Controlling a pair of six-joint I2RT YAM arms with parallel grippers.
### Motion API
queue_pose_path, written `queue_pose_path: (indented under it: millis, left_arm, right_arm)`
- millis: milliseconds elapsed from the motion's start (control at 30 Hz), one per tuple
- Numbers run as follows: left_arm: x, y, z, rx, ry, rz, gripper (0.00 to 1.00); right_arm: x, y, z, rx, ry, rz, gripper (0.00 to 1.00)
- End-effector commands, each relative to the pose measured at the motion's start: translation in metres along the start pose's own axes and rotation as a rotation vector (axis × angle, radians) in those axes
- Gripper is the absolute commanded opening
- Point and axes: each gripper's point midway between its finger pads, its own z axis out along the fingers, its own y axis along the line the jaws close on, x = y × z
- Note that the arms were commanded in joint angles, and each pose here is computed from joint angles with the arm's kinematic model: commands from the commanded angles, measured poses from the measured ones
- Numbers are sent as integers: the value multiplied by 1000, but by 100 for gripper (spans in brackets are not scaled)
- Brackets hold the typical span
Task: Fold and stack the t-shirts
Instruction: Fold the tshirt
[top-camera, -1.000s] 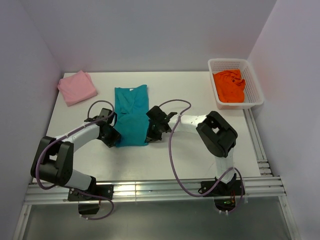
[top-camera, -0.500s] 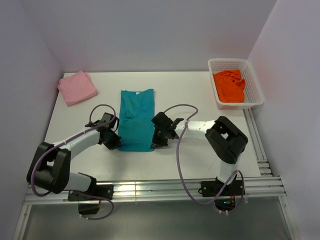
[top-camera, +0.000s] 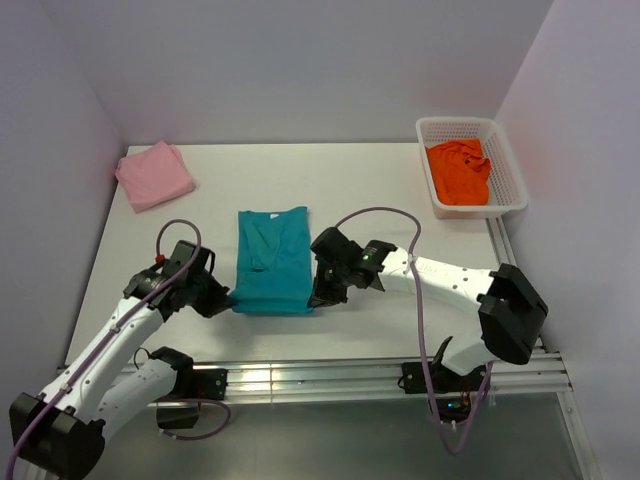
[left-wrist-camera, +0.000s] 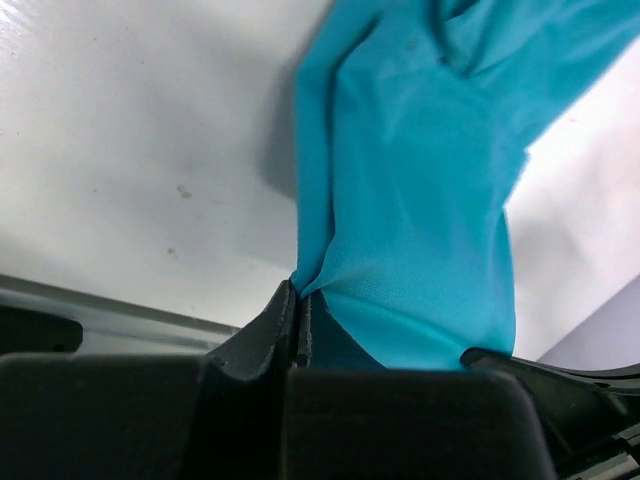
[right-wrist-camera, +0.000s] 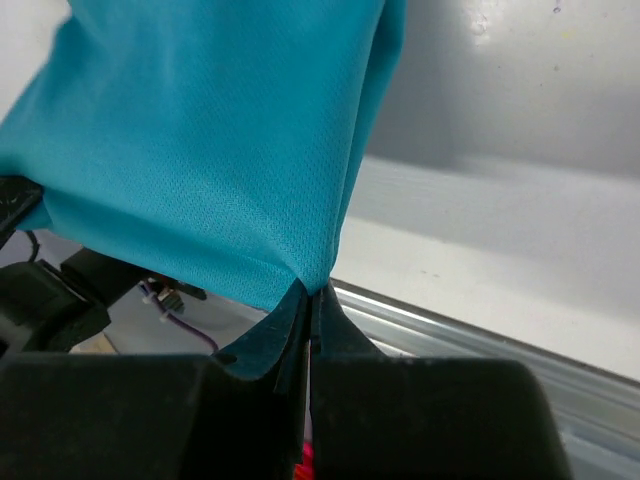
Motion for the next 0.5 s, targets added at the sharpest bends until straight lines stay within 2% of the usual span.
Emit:
queue_pose_path:
  millis: [0, 233, 367, 467]
  left_arm:
    - [-17, 4, -19, -61, -79, -19, 0]
    - [-40, -38, -37, -39, -124, 22, 0]
    - [-53, -60, -31, -36, -135, 39, 0]
    - [-72, -73, -19, -51, -137, 53, 0]
  right_arm:
    - [-8, -28, -28, 169, -39, -18, 0]
    - [-38, -2, -39, 165, -71, -39, 0]
    - [-54, 1, -38, 173, -75, -36, 0]
    - [-83, 4, -34, 178, -89, -25, 0]
